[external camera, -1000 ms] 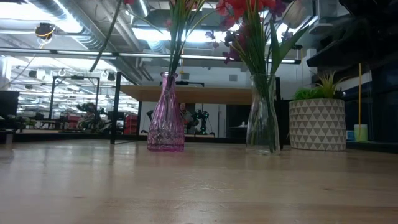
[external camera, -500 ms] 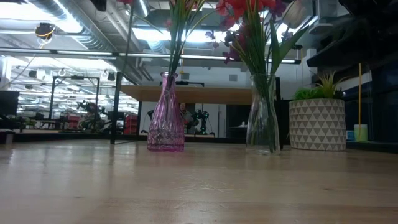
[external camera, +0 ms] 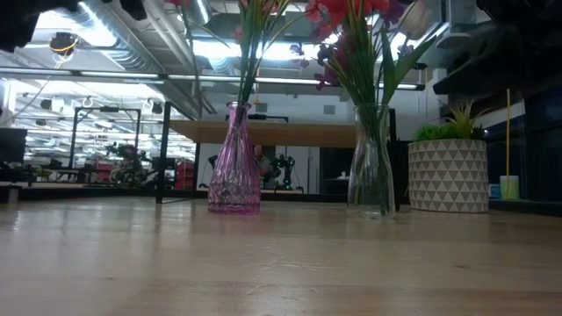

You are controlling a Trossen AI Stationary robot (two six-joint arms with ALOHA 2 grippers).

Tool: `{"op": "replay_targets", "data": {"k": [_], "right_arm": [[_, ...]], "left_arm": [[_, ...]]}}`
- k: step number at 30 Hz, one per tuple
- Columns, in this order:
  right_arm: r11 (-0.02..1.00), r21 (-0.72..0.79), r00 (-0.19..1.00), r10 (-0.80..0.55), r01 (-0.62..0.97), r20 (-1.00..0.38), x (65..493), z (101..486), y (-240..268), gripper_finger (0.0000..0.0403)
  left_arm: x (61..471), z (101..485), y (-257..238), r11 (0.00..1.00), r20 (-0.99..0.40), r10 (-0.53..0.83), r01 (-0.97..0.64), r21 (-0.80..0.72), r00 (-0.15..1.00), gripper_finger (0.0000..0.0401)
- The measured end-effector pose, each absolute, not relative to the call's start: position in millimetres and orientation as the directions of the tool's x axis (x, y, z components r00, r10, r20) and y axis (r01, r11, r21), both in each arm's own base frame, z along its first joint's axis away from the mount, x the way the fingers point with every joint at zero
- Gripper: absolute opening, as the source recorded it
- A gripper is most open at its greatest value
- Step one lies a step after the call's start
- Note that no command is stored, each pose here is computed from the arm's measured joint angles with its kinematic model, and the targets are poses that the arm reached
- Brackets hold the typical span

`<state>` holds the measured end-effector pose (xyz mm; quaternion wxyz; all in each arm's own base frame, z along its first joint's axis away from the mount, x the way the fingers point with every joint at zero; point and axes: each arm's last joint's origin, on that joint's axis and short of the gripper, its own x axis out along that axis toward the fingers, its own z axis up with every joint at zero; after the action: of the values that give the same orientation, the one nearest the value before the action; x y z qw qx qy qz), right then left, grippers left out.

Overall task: Pick and place flowers into a vace then onto a shelf
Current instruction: Put the pink flower into the purple vase

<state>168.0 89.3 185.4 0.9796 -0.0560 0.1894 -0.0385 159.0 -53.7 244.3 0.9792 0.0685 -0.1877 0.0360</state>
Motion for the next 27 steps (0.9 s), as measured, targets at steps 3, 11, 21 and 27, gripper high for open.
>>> {"op": "replay_targets", "data": {"k": [3, 11, 21, 27], "right_arm": [[0.992, -0.108, 0.925, -0.096, 0.060, -0.367, 168, 185, 89, 0.0004], [0.993, -0.098, 0.927, -0.096, 0.065, -0.363, 168, 186, 89, 0.0004], [0.992, -0.101, 0.927, -0.107, 0.076, -0.358, 168, 186, 89, 0.0004], [0.984, -0.122, 0.925, -0.165, 0.130, -0.342, 168, 187, 87, 0.0004]], "left_arm": [[160, 241, -51, 0.985, 0.393, 0.038, -0.101, 0.140, 0.919, 0.0003], [159, 248, -44, 0.965, 0.503, -0.010, -0.123, 0.231, 0.864, 0.0003], [160, 251, -31, 0.978, 0.529, 0.066, -0.160, 0.134, 0.846, 0.0003], [161, 251, -29, 0.987, 0.527, 0.076, -0.138, 0.079, 0.846, 0.0003]]}}
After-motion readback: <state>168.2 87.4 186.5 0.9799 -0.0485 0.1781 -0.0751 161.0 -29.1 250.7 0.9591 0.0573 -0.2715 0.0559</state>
